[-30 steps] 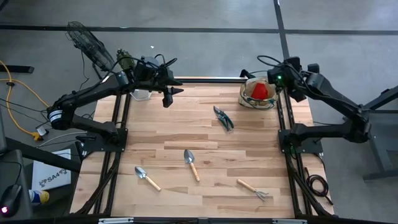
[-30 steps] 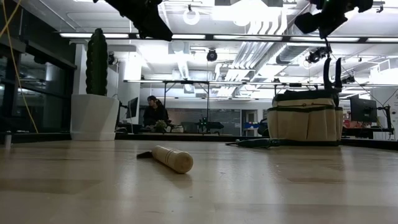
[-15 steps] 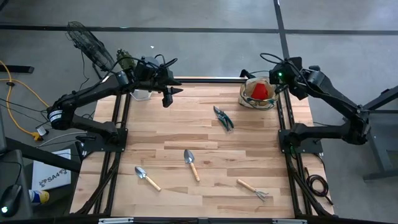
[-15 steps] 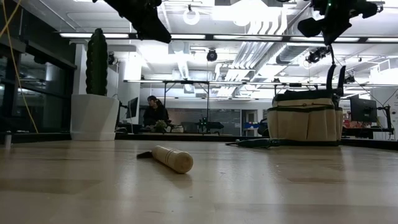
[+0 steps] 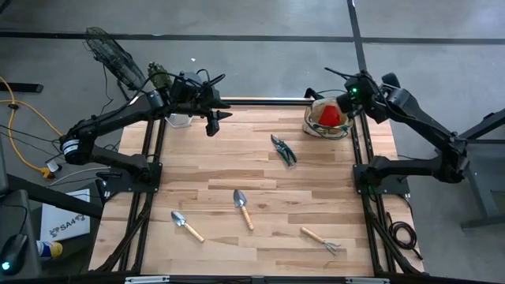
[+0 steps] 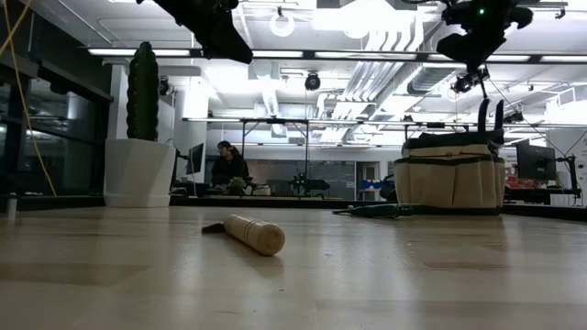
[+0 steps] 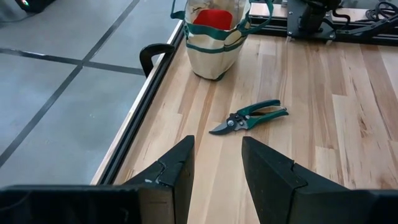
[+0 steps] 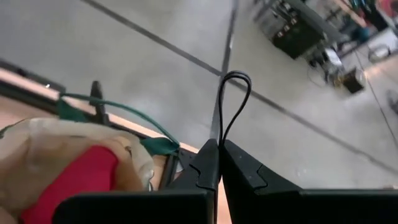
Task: Pick & Place Garden tools in Gardening bag
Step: Put the left green shear scissor into the gardening bag
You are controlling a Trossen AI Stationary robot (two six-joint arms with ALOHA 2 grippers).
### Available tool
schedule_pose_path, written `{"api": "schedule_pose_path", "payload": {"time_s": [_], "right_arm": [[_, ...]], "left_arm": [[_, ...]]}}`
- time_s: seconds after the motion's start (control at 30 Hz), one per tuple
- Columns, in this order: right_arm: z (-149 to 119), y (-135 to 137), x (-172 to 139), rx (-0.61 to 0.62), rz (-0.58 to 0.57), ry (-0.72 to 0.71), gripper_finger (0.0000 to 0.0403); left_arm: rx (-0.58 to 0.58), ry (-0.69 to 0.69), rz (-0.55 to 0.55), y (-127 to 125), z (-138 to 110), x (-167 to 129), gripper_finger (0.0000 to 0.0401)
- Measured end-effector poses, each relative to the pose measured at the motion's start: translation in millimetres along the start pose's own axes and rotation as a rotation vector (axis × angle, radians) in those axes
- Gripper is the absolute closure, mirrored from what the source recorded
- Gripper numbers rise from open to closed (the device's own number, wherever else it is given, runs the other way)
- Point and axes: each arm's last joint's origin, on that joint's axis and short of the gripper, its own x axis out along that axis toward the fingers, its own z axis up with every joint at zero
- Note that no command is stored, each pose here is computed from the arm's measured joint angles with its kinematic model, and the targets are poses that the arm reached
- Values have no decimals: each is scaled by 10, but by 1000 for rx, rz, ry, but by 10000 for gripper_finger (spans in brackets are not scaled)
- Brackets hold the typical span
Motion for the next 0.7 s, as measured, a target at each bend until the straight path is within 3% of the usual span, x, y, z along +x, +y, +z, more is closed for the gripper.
{"api": "schedule_pose_path", "payload": {"time_s": [0.33,0.7], "right_arm": [[-10,9,-1,-333,40,6,399],[-44,19,-31,-420,184,3,399]], "left_arm": [[0,1,-1,0,-1,0,272],[-4,25,-5,-5,-25,0,272]]}}
